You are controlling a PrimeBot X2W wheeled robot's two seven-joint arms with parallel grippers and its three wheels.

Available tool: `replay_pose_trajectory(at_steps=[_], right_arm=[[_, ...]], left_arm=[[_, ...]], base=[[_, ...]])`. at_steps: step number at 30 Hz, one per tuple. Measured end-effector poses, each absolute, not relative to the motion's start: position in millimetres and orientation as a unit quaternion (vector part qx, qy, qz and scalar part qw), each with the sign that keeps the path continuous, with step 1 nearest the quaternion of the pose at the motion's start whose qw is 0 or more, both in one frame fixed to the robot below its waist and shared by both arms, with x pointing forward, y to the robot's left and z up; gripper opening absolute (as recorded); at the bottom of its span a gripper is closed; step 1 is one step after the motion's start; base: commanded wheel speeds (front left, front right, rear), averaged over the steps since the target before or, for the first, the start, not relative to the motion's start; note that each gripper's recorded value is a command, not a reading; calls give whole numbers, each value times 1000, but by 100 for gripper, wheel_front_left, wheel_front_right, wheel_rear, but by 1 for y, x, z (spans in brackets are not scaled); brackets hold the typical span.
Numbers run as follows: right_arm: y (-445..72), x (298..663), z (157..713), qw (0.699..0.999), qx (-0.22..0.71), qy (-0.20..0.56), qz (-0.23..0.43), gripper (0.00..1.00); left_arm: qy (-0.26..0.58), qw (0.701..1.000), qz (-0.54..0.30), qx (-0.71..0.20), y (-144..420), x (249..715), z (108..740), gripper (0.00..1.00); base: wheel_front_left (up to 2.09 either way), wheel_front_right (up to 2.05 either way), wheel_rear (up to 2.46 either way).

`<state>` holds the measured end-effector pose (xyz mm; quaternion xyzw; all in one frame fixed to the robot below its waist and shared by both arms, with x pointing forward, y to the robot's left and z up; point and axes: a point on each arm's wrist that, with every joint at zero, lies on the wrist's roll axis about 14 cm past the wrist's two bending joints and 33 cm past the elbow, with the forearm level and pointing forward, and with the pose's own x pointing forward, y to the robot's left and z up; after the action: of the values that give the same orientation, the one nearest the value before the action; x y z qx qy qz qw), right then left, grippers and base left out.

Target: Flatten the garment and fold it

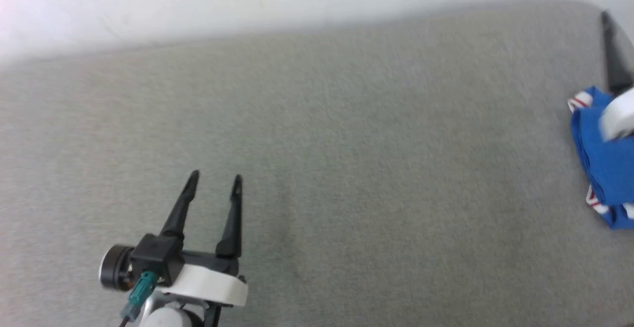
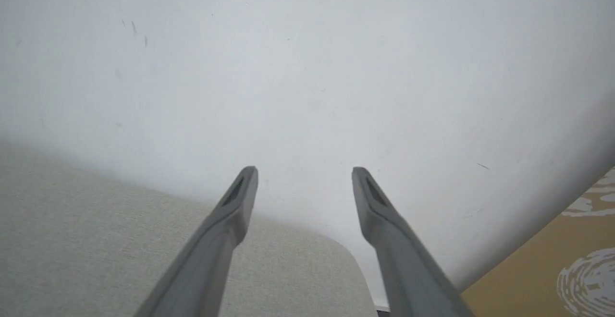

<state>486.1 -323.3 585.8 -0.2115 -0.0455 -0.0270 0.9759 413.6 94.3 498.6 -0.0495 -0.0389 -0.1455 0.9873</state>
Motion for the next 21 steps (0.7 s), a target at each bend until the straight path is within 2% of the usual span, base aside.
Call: replay_pose_trajectory(at_steps=[4, 10, 16, 21], right_arm=[[-278, 469, 586, 985, -150, -87, 7, 100], [-225, 437, 571, 991, -68, -107, 33, 100], [-191, 405, 546, 995, -10, -93, 36, 100], [-187, 387, 541, 995, 8, -92, 28, 100]], left_arm=[[-51, 992, -113, -35, 117, 400, 509, 100], [-54, 997, -49, -19, 152, 376, 513, 100], [-60, 998, -22, -18, 167, 358, 518, 100], [-62, 998, -7, -17, 177, 349, 519, 100]], base=[[0, 0, 0], [0, 0, 0], [0, 0, 0], [0, 0, 0]])
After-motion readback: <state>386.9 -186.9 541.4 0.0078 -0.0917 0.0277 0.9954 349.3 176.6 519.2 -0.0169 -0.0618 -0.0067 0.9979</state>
